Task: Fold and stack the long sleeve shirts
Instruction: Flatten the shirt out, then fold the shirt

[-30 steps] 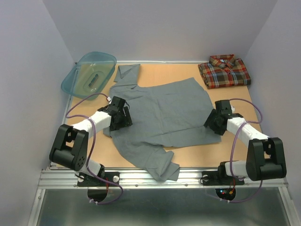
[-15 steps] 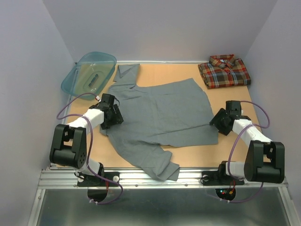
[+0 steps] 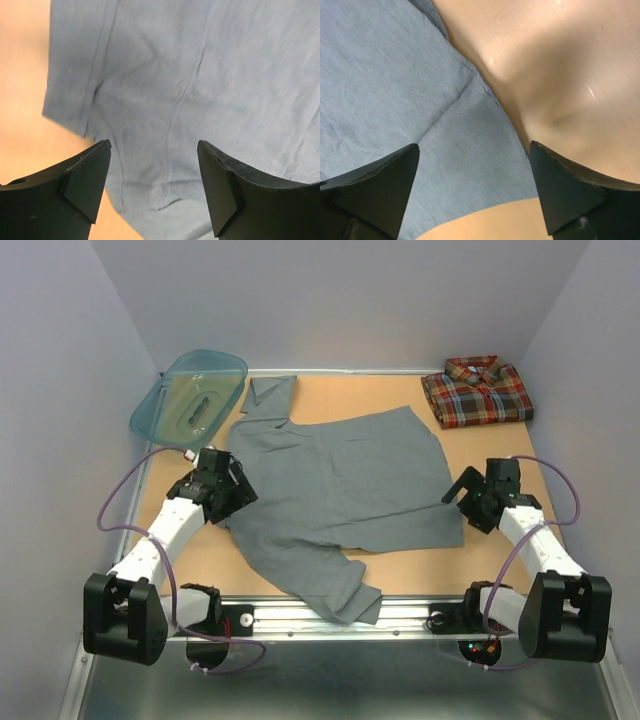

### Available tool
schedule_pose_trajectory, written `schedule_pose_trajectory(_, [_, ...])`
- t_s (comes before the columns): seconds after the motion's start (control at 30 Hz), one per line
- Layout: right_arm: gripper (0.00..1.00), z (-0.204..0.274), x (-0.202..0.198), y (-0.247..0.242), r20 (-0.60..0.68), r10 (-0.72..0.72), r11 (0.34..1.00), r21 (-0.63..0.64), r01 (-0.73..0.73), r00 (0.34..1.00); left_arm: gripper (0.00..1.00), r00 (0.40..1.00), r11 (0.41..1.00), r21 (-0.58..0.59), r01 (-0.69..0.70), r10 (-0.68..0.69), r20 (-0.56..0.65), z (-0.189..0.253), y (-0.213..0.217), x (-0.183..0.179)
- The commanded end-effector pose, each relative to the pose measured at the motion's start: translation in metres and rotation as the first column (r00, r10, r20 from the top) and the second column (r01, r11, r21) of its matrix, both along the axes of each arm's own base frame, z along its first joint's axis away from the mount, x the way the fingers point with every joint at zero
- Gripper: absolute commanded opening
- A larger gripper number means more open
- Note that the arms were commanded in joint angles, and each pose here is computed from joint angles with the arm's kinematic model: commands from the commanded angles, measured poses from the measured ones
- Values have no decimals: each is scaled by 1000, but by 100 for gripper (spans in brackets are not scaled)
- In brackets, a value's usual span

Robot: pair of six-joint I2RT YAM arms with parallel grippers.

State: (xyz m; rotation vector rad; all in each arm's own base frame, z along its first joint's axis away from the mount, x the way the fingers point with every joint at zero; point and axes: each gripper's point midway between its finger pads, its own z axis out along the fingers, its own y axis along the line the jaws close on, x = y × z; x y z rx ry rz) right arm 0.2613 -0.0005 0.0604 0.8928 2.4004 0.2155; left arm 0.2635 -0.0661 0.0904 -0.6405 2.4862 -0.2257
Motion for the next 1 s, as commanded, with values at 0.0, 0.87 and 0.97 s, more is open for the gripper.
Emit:
schedule_pose_trajectory(0.0, [99,-7,-15,4,-31,-29,999,37,30,999,82,988,998,-56,-39,30,-148,-27,-10,-45])
schedule_pose_trajectory(0.87, [68,72,108,91,187,498,864,-191,-466,847,65,998,972,228,56,-49,-33,-18,-1,53])
schedule_pose_trajectory(0.97, [71,53,130,98,139,536,837,-220,-501,833,66,995,962,259,89,-72,-73,-33,1,56])
